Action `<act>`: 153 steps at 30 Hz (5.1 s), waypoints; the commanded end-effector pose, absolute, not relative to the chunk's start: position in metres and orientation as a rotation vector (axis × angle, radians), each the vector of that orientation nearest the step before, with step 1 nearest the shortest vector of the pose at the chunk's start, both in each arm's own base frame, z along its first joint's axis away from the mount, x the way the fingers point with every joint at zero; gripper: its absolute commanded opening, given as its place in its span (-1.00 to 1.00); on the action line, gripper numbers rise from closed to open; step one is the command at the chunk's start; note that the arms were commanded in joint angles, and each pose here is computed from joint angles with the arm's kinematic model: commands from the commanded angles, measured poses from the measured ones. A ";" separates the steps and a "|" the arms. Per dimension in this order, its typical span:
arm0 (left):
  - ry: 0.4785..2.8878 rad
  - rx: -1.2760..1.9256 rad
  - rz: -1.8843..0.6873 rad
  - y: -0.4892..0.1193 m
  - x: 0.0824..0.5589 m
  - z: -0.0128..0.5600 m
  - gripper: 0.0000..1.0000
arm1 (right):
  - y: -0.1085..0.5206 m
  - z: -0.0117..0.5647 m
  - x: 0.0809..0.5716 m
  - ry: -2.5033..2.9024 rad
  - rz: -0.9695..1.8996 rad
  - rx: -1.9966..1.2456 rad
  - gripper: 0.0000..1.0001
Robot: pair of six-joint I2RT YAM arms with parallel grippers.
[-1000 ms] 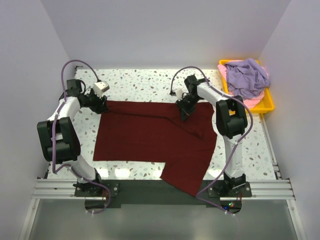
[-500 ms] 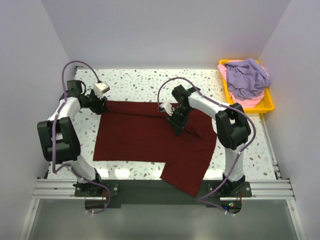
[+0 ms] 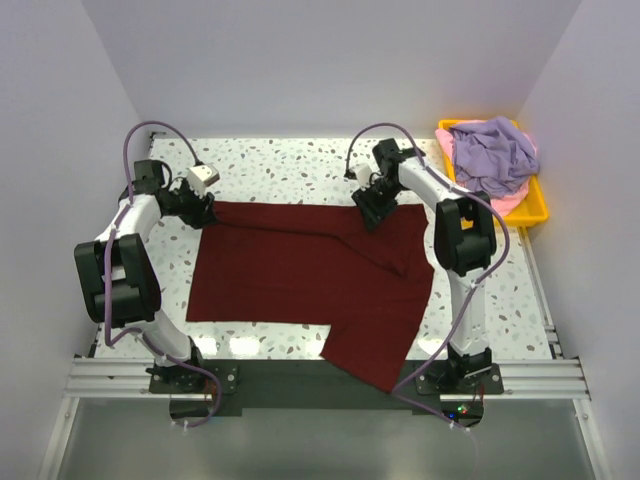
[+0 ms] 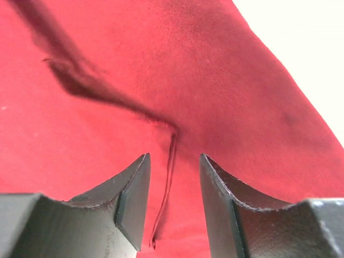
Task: Fold and stack the t-shirts
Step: Fold the tshirt
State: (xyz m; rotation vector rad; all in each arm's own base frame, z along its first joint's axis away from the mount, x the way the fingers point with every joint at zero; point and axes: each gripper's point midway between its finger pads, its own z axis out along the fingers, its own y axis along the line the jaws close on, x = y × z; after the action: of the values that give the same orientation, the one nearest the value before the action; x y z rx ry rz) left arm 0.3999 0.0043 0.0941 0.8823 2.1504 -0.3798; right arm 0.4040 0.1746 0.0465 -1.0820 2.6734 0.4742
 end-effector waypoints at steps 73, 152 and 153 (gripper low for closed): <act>2.117 0.883 -0.393 0.005 0.415 0.097 0.02 | 0.214 0.064 0.390 2.621 0.626 -1.148 -1.00; 2.559 0.905 -0.077 0.047 0.407 0.022 -0.14 | 0.257 0.117 0.342 2.632 0.867 -0.995 0.13; 2.552 0.905 -0.065 0.047 0.406 0.025 -0.14 | 0.247 0.119 0.341 2.633 0.845 -0.999 0.13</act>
State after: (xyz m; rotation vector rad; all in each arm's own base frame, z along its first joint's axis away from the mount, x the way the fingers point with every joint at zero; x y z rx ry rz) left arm 0.4017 0.0289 0.0163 0.9651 2.5370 -0.2000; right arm 0.3530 0.2749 0.0544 -0.9907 2.7114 0.8436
